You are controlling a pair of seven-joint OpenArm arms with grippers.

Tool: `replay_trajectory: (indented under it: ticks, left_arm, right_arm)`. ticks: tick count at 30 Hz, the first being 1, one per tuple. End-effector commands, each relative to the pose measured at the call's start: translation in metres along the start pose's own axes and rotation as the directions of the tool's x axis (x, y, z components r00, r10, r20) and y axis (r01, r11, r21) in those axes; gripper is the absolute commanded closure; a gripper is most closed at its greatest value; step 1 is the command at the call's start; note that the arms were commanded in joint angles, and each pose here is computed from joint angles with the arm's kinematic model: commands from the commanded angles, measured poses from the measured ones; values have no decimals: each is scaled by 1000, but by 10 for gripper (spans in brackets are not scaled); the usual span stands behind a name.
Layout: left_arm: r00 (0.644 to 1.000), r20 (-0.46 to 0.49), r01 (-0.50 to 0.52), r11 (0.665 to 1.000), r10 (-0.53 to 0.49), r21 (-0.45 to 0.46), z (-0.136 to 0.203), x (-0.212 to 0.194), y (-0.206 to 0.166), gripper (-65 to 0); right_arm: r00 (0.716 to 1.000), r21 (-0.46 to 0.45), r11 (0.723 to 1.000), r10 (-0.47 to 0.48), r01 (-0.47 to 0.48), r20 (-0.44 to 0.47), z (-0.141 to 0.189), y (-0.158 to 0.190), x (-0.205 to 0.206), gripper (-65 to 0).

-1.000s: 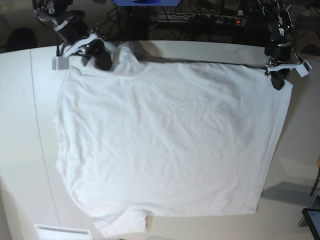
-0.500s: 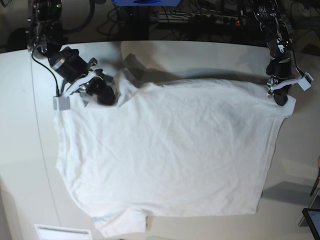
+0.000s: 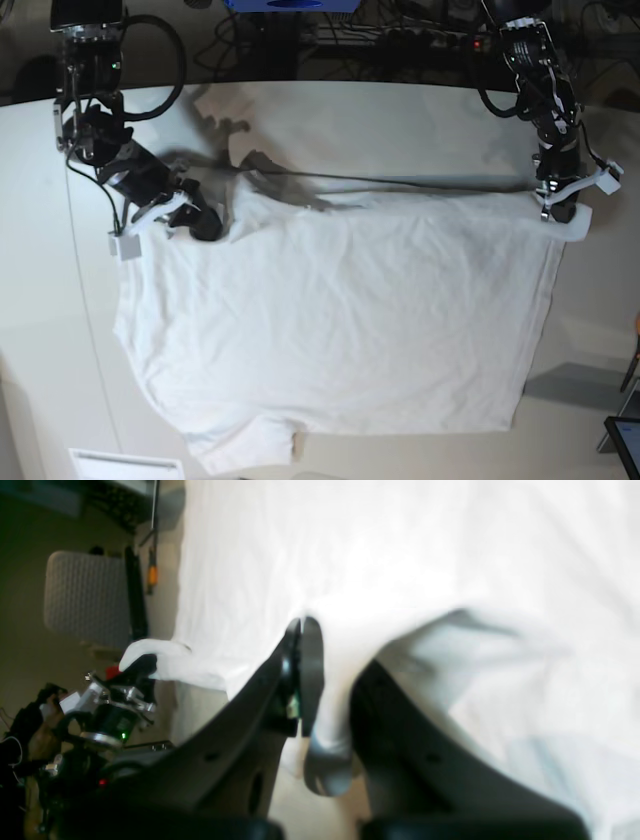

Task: Fold the T-shirt properly
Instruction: 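Pull the grasped shoulder with the right gripper to straighten the shirt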

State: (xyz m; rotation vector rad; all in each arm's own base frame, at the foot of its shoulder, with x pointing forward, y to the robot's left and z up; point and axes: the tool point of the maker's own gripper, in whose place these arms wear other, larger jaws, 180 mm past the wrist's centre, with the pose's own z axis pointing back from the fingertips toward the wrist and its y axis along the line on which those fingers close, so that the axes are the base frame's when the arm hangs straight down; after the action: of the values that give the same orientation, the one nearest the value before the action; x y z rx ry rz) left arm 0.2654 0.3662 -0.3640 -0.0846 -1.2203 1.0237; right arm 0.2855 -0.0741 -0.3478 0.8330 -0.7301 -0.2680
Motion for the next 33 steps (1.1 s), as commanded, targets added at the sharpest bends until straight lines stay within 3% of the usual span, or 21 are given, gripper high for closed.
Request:
replay_trajectory:
  ticks: [1,6,14,33]
  left_arm:
    - [998,58,2,1000,-1,-21,-4,19,-8,0]
    - [997,71,-23,1000,24,-18,-16,24,-19,0]
    - [997,-16,-80,996,79,-47,-38,14,-44,0]
    - [990,-8,-139,988,139,-66,-72,21,-76,0]
  right_arm:
    - [999,36,999,18,-19,42,0,11,17,-1]
    - [998,39,999,31,-34,61,-2,14,30,-1]
    - [998,8,1000,-6,5,64,-14,1,42,-1]
    - [996,-4,1000,-18,18,82,-29,-7,66,-1]
